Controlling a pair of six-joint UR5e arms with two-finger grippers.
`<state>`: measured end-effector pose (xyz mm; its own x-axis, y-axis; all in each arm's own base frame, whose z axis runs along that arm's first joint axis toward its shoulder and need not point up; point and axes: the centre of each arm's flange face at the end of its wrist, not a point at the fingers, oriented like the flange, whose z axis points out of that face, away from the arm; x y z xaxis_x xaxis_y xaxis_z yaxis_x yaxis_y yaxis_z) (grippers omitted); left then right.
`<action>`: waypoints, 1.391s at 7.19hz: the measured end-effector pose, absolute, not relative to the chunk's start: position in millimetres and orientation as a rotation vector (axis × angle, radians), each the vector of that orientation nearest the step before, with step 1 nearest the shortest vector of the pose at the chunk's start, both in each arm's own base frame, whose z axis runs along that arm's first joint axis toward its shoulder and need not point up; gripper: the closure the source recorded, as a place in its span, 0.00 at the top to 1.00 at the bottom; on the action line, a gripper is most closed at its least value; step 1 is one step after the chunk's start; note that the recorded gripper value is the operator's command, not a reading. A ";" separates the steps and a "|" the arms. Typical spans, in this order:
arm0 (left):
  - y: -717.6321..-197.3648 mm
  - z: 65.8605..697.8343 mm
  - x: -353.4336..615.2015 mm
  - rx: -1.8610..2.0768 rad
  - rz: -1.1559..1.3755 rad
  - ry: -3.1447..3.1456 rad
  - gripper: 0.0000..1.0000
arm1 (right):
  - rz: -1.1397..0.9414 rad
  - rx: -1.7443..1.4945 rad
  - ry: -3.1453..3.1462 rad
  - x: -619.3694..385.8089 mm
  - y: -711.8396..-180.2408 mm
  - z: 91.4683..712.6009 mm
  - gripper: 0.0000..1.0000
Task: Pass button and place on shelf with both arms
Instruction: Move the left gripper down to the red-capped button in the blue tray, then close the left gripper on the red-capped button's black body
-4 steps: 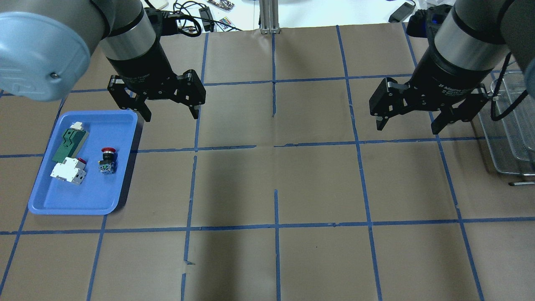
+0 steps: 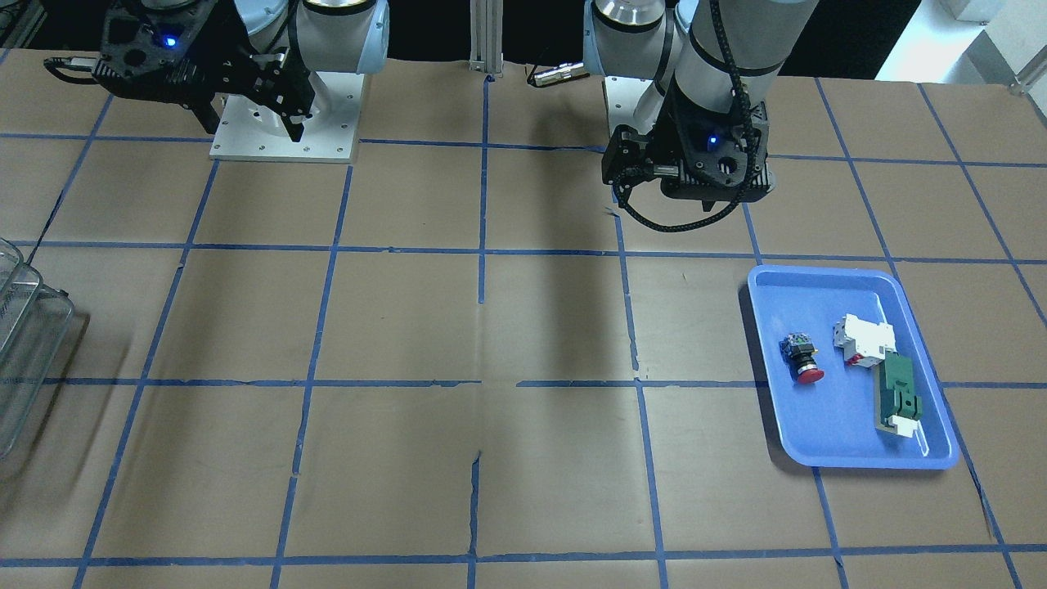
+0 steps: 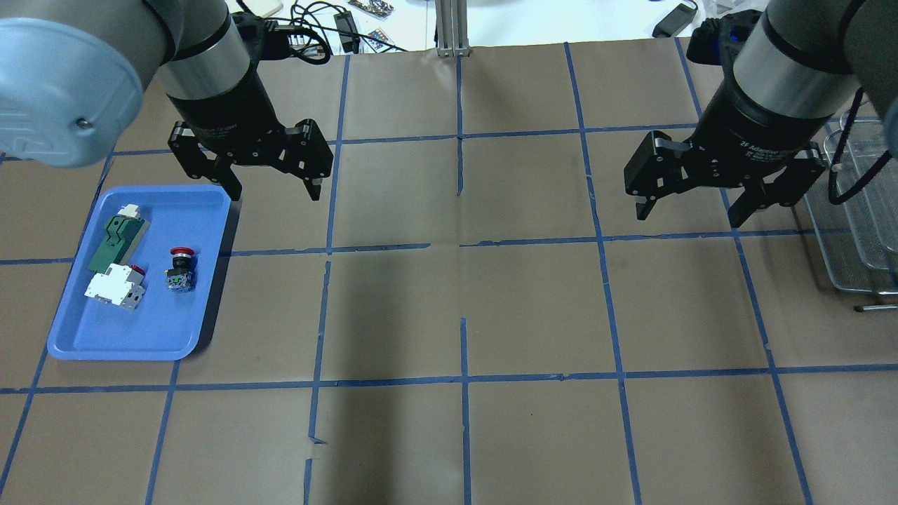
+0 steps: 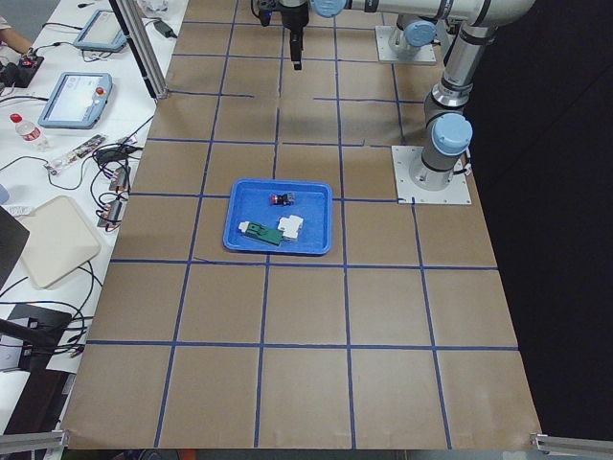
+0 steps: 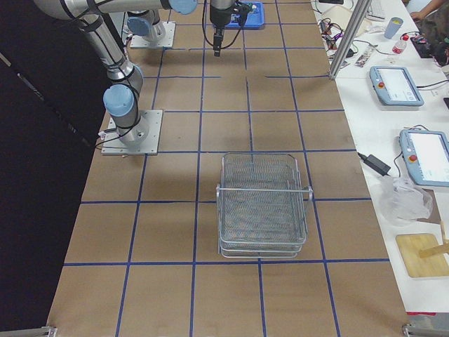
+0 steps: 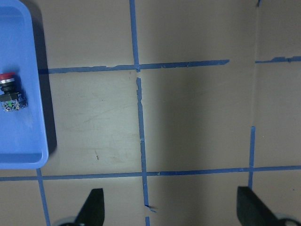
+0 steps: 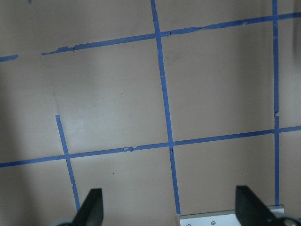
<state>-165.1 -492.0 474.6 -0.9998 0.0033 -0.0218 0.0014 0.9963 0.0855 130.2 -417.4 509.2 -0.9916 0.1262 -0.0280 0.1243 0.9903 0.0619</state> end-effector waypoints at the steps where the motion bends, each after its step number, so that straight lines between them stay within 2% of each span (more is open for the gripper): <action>1: -509.8 453.9 -127.9 -0.136 0.154 3.106 1.00 | 0.094 0.198 3.102 129.9 -417.5 508.9 1.00; 3: -533.5 373.7 -31.2 -0.268 0.179 3.106 1.00 | 0.086 0.209 3.102 129.6 -416.9 510.5 1.00; 5: -526.3 297.8 42.7 -0.242 0.079 3.113 1.00 | 0.083 0.198 3.101 129.3 -417.3 510.8 1.00; 10: -512.1 217.4 114.1 -0.249 0.083 3.132 1.00 | 0.084 0.223 3.098 127.3 -418.4 510.4 1.00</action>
<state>114.1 -512.1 217.4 -0.9875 -0.1578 -0.0033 -0.1577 0.9861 0.0530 127.3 -418.4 510.4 -0.9891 0.1442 -0.0303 0.1424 0.9882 0.0566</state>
